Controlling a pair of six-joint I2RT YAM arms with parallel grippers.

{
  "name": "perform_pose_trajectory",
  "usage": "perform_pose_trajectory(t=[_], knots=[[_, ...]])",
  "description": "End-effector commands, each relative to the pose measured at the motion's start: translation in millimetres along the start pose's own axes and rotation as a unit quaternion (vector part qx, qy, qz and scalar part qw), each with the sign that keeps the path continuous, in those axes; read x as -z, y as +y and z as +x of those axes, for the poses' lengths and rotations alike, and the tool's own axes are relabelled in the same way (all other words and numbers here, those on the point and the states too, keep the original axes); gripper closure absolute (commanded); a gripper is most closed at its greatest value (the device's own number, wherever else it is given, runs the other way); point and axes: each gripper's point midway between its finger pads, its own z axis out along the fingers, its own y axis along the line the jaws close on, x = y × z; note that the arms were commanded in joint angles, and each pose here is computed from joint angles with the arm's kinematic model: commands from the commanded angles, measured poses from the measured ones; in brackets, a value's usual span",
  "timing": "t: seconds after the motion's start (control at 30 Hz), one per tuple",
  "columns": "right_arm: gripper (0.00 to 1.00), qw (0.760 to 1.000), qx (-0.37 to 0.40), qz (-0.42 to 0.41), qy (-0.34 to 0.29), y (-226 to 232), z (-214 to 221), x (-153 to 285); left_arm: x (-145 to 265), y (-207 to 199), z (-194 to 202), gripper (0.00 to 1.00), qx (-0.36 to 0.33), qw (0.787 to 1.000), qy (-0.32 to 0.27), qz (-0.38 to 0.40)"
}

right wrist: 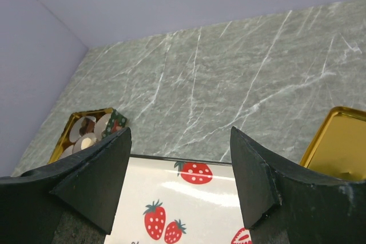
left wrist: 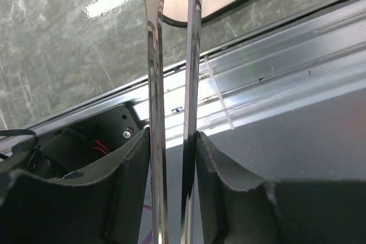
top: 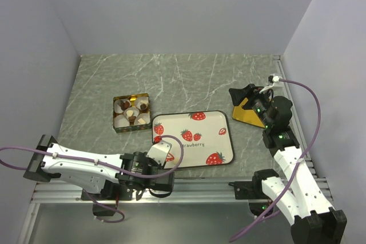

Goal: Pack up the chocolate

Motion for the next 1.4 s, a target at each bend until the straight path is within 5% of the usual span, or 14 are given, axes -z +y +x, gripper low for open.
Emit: perform_pose_trajectory(t=[0.0, 1.0, 1.37], knots=[[0.24, 0.999, 0.017, -0.024, -0.038, 18.6, -31.9, 3.1, 12.2, 1.9, -6.7, 0.59, -0.005, 1.0, -0.01, 0.014], [0.24, 0.999, 0.015, -0.028, -0.031, 19.6, -28.8, -0.5, 5.1, 31.7, -36.4, 0.57, 0.001, 0.997, -0.078, -0.017], [0.24, 0.999, 0.016, -0.026, -0.03, 19.3, -27.9, -1.3, -8.7, 34.6, -11.3, 0.57, -0.012, 0.999, -0.022, -0.034]])
